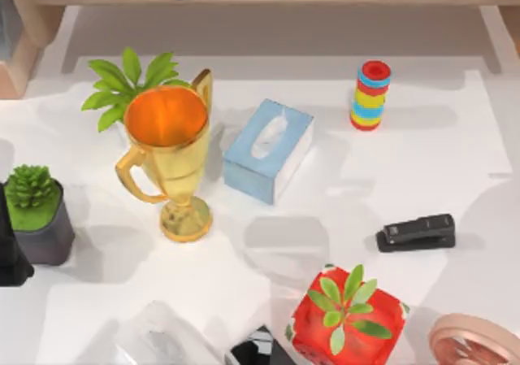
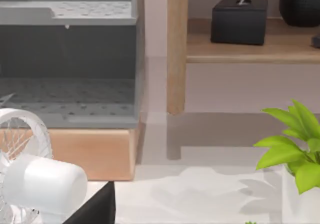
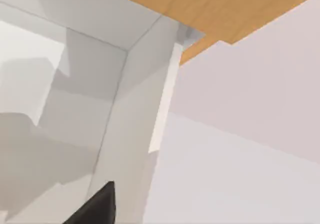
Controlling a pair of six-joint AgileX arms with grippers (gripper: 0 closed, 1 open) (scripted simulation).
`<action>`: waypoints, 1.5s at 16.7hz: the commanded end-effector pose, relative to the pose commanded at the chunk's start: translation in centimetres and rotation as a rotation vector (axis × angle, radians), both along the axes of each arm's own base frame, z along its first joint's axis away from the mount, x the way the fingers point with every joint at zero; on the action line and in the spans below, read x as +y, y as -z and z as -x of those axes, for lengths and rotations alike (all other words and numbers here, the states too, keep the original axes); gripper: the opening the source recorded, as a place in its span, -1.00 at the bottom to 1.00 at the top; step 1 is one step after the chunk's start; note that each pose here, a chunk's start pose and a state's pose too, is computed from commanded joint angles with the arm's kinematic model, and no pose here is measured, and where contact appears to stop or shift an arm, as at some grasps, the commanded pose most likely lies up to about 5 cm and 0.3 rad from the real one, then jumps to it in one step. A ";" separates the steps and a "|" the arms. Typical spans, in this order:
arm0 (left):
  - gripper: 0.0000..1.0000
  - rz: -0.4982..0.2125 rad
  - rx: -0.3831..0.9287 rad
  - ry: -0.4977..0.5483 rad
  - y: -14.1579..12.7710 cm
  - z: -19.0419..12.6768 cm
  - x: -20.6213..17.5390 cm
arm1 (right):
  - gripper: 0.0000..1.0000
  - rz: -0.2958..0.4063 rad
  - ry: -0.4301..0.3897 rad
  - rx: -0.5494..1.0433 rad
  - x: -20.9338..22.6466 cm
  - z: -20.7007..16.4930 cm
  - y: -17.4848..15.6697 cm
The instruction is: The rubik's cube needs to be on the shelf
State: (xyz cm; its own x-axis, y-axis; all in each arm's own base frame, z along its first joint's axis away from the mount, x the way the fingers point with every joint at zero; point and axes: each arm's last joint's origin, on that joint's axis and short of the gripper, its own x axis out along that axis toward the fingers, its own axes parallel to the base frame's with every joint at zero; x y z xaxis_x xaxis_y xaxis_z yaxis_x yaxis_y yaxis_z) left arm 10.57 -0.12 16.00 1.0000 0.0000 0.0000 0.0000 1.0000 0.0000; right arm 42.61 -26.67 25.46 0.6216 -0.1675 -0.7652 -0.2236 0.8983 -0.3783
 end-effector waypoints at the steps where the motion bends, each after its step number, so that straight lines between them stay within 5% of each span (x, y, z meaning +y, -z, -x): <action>1: 1.00 0.000 0.000 0.000 0.0 0.0 0.0 | 1.00 -0.048 0.006 0.057 1.3 -0.8 0.0; 5: 1.00 0.000 0.000 0.000 0.0 0.0 0.0 | 1.00 -0.194 0.038 0.283 5.7 -2.7 1.1; 9: 1.00 0.000 0.000 0.000 0.0 0.0 0.0 | 1.00 -0.268 0.081 0.443 7.6 -3.4 3.1; 17: 1.00 0.000 0.000 0.000 0.0 0.0 0.0 | 1.00 -0.281 0.093 0.471 7.6 -3.4 3.7; 25: 1.00 0.000 0.000 0.000 0.0 0.0 0.0 | 1.00 -0.280 0.091 0.471 8.3 -5.4 9.3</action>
State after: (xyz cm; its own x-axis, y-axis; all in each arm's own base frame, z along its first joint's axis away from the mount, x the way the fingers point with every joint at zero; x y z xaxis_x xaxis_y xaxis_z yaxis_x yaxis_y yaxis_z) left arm 10.57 -0.12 16.00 1.0000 0.0000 0.0000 0.0000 1.0000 0.0000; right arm 48.02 -18.41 16.12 0.1935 0.0451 -0.9801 -0.2277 0.9737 -0.0001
